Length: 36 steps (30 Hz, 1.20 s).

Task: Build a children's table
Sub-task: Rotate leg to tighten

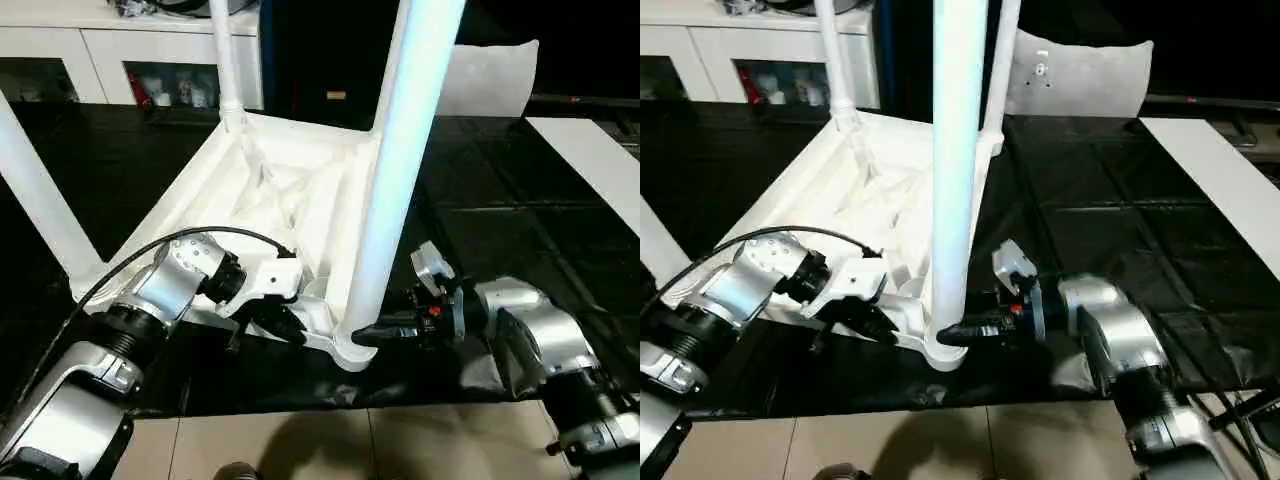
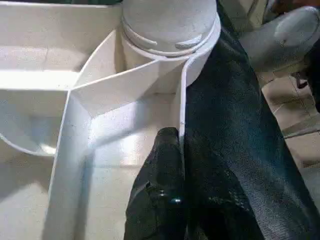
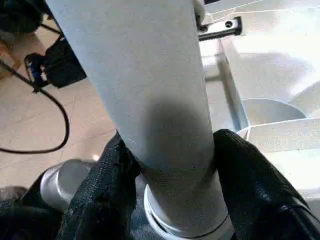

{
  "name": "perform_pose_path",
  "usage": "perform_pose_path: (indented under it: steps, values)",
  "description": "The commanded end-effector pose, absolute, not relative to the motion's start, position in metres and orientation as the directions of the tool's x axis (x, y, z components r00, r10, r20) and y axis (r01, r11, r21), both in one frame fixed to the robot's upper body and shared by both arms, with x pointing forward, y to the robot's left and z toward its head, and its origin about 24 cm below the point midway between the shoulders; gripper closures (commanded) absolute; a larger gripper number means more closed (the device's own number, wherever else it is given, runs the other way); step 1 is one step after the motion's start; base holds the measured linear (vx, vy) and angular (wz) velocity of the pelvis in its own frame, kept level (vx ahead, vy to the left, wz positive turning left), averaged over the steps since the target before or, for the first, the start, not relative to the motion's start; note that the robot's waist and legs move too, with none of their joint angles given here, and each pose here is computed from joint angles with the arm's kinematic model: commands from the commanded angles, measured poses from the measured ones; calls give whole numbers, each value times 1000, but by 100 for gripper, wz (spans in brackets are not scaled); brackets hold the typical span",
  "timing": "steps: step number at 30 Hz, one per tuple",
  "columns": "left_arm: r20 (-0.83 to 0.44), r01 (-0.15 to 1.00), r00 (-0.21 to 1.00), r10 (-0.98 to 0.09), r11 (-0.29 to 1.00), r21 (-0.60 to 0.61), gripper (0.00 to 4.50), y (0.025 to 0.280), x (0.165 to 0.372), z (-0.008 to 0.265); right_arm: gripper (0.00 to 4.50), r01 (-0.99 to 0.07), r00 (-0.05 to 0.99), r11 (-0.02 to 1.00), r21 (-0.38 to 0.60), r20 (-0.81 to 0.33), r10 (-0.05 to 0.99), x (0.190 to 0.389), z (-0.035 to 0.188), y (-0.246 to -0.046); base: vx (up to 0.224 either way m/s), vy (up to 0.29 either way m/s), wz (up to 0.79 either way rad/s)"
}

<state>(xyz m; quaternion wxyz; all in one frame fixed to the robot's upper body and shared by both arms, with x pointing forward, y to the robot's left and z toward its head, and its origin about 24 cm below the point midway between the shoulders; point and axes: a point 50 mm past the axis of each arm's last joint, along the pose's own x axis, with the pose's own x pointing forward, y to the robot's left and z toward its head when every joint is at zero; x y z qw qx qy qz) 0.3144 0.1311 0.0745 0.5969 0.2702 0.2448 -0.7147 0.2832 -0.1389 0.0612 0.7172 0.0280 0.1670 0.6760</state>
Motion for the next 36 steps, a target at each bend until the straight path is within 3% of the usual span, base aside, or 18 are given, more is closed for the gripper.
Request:
perform_pose_path:
  steps: [1, 3, 5, 9, 11, 14, 15, 18, 20, 28, 32, 36]
  values:
    - [-635, 997, -53, -771, -77, 10, 450, 112, 318, 75, 247, -961, 65, 105, 255, -160, 985, 283, 65, -122, 0, 0, 0]
    - [-607, 1000, 9, -794, 0, 15, 450, 104, 320, 76, 247, -949, 172, 218, 230, -204, 964, 286, 60, -116, 0, 0, 0]
    - [-550, 992, 110, -828, 123, 14, 450, 87, 323, 78, 248, -866, 394, 440, 236, -219, 893, 299, 54, -104, 0, 0, 0]
    - [-518, 978, 177, -837, 210, -5, 450, 72, 326, 80, 252, -782, 535, 578, 236, -222, 815, 309, 54, -94, 0, 0, 0]
    - [-495, 960, 239, -835, 280, -8, 450, 63, 330, 84, 254, -681, 646, 692, 240, -249, 722, 318, 54, -89, 0, 0, 0]
    - [-481, 943, 295, -826, 331, 10, 450, 55, 333, 88, 254, -622, 699, 737, 263, -238, 674, 324, 55, -83, 0, 0, 0]
    - [-478, 937, 313, -820, 348, 17, 450, 53, 333, 90, 254, -601, 714, 750, 274, -237, 659, 326, 55, -80, 0, 0, 0]
    - [-484, 936, 323, -813, 349, 37, 450, 53, 333, 90, 185, -578, 747, 777, 250, -222, 627, 328, 58, -77, 0, 0, 0]
    - [-492, 937, 323, -808, 345, 49, 450, 55, 332, 89, 175, -572, 755, 781, 251, -213, 621, 328, 59, -77, 0, 0, 0]
    - [-519, 936, 334, -787, 340, 87, 450, 71, 333, 86, 102, -569, 777, 795, 210, -180, 603, 324, 61, -102, 0, 0, 0]
    - [-544, 952, 295, -785, 290, 99, 450, 85, 334, 84, 66, -672, 707, 731, 119, -191, 681, 309, 56, -136, 0, 0, 0]
    - [-579, 987, 162, -799, 140, 83, 450, 98, 330, 83, 33, -806, 572, 592, 25, -224, 789, 297, 60, -166, 0, 0, 0]
